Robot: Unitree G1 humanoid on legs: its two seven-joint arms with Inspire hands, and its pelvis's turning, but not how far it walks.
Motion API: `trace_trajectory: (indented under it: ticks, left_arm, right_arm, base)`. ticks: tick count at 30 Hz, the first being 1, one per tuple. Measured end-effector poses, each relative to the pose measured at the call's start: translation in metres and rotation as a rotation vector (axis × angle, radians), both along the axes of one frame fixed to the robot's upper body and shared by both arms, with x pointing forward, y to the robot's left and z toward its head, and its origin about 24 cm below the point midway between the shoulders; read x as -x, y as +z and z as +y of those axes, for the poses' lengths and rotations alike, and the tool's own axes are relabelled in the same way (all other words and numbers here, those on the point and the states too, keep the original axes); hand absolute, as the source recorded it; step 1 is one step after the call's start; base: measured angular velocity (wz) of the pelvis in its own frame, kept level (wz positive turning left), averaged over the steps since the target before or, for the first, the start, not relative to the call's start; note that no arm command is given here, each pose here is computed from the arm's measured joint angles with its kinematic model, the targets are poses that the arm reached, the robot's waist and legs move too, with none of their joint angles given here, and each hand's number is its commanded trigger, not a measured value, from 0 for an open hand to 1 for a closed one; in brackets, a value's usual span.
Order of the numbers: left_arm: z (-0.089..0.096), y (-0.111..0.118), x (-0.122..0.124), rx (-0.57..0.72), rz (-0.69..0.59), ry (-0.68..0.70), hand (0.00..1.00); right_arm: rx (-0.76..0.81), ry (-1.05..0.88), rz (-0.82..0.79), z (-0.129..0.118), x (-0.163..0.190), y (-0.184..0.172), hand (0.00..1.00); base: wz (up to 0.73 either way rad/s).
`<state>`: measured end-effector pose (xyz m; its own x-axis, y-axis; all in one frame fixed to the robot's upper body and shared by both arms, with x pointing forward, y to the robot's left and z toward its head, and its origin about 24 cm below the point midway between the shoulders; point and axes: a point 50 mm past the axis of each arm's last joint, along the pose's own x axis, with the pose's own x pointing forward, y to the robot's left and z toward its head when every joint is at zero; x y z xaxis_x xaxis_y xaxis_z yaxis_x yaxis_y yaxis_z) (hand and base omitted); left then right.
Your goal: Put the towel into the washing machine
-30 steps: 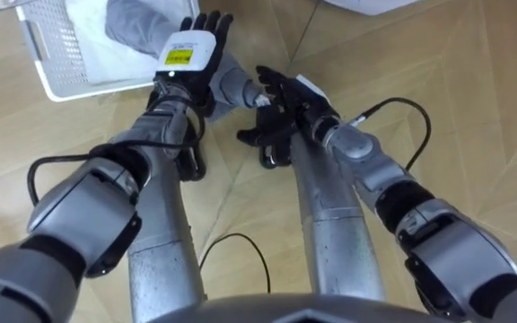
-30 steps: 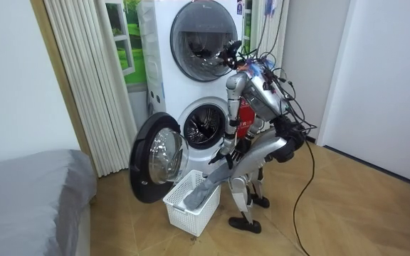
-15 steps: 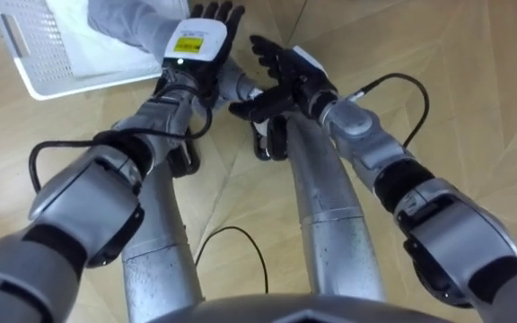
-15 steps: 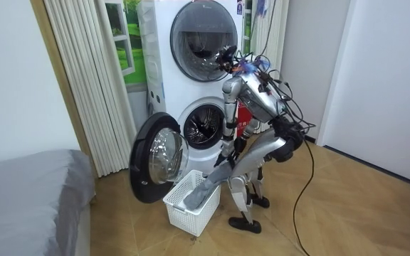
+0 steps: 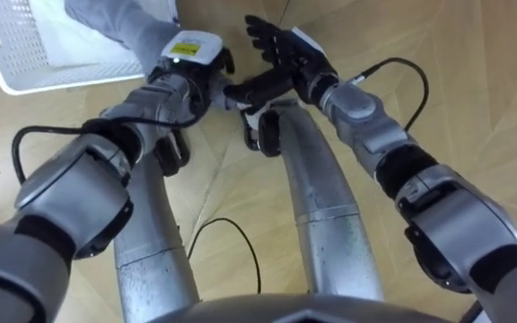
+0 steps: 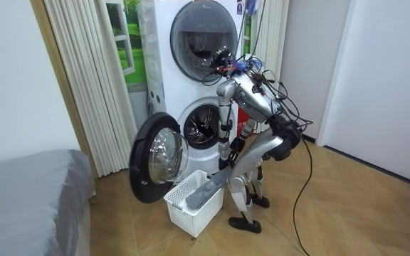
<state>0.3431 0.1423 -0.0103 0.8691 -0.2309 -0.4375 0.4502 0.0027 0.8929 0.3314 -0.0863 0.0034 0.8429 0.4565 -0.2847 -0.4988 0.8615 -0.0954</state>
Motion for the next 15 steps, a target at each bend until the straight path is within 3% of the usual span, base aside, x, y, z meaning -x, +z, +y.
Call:
trace_trajectory:
  ticks: [8,15]
  left_arm:
    - [0.006,-0.018,0.013,-0.059,0.161,0.018,1.00]
    - [-0.003,-0.031,0.023,-0.056,0.218,0.019,1.00]
  right_arm:
    - [-0.011,-0.017,0.013,-0.002,0.000,-0.001,0.00]
    - [-0.053,-0.064,0.073,-0.005,0.009,-0.015,0.00]
  base:
    - [0.00]
    - [0.00]
